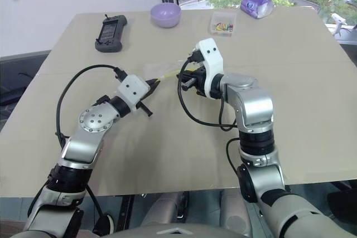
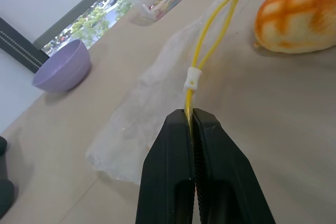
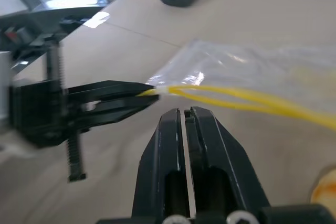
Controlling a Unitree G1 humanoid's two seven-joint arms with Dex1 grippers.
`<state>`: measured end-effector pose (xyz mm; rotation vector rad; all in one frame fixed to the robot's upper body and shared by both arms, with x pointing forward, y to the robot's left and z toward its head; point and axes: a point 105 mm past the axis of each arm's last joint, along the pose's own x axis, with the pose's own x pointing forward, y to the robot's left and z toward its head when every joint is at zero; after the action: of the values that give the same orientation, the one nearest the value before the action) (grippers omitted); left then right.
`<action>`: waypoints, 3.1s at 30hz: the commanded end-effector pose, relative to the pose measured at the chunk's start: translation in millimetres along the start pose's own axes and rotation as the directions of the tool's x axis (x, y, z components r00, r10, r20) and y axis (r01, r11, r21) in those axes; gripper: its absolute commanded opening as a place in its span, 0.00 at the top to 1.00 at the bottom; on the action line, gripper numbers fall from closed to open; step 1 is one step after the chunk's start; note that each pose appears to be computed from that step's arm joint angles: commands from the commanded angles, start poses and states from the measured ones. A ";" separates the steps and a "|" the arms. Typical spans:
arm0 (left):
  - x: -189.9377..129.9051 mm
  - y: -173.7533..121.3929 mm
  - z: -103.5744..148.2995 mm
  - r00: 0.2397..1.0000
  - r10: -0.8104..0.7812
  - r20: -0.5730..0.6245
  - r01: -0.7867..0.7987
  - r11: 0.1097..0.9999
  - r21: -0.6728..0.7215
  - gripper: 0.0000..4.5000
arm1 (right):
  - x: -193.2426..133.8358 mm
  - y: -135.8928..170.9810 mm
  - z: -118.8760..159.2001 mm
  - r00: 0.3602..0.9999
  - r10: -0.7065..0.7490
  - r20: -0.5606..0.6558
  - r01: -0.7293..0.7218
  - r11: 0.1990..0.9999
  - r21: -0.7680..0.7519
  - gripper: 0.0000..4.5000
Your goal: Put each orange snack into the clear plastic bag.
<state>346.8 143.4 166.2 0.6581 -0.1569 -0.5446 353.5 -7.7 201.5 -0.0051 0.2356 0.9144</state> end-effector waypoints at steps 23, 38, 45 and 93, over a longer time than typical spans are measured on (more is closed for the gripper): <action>-3.5 -6.9 14.1 0.998 -0.029 0.056 0.028 0.999 0.022 1.00 | 27.3 -1.3 20.1 0.996 0.001 0.090 -0.005 0.999 0.053 0.99; -7.4 -20.0 25.9 0.991 -0.090 0.101 0.090 0.996 0.003 1.00 | 39.2 -19.0 7.4 0.996 -0.068 0.058 0.072 0.995 -0.063 0.99; -11.4 -21.0 30.8 0.987 -0.112 0.115 0.112 0.994 0.003 1.00 | 40.4 -21.0 11.9 0.995 -0.030 0.096 0.044 0.988 -0.147 0.99; -15.6 23.3 9.5 0.996 0.056 0.062 -0.052 0.996 -0.066 1.00 | -67.3 -94.4 -6.9 1.000 0.015 0.001 -0.013 0.909 -0.416 0.01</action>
<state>343.9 160.0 171.8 0.5530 -0.1552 -0.5487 382.6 -119.1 194.3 -0.4420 0.0353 0.9918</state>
